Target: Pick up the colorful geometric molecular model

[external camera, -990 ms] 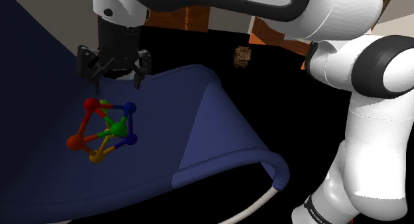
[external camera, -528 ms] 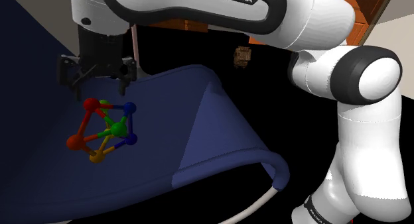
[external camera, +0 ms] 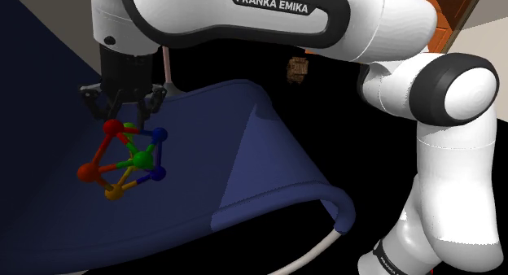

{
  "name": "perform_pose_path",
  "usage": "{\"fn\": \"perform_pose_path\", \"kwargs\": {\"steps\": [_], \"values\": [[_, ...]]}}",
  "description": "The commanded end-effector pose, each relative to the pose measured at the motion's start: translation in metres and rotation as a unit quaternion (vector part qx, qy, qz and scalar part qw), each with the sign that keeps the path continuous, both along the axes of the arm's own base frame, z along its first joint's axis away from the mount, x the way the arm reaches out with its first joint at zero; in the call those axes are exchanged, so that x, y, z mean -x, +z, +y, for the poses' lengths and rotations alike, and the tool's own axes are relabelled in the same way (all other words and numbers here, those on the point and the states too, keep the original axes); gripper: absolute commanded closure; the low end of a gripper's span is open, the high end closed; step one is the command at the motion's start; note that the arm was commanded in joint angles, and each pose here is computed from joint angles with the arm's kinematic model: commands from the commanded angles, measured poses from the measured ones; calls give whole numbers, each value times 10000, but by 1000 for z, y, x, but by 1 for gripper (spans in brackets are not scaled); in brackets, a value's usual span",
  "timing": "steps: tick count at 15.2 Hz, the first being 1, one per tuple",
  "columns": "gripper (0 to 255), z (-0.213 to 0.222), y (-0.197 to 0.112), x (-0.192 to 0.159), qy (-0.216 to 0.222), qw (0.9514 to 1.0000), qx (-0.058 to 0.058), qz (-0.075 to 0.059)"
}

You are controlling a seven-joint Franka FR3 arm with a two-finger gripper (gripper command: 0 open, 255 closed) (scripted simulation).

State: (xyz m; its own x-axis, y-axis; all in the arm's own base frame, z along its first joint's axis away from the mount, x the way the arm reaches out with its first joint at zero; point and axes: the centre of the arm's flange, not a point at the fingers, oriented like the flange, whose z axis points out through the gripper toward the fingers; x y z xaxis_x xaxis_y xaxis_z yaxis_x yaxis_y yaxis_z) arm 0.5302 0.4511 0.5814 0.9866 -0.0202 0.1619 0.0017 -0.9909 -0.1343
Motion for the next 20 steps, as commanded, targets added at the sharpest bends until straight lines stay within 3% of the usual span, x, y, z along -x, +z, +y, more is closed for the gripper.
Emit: {"fn": "perform_pose_path", "kwargs": {"steps": [1,6,20], "values": [[255,0,-1,0,3,10000,6,9],[255,1,-1,0,3,10000,7,8],[255,1,73,0,3,10000,7,8]]}}
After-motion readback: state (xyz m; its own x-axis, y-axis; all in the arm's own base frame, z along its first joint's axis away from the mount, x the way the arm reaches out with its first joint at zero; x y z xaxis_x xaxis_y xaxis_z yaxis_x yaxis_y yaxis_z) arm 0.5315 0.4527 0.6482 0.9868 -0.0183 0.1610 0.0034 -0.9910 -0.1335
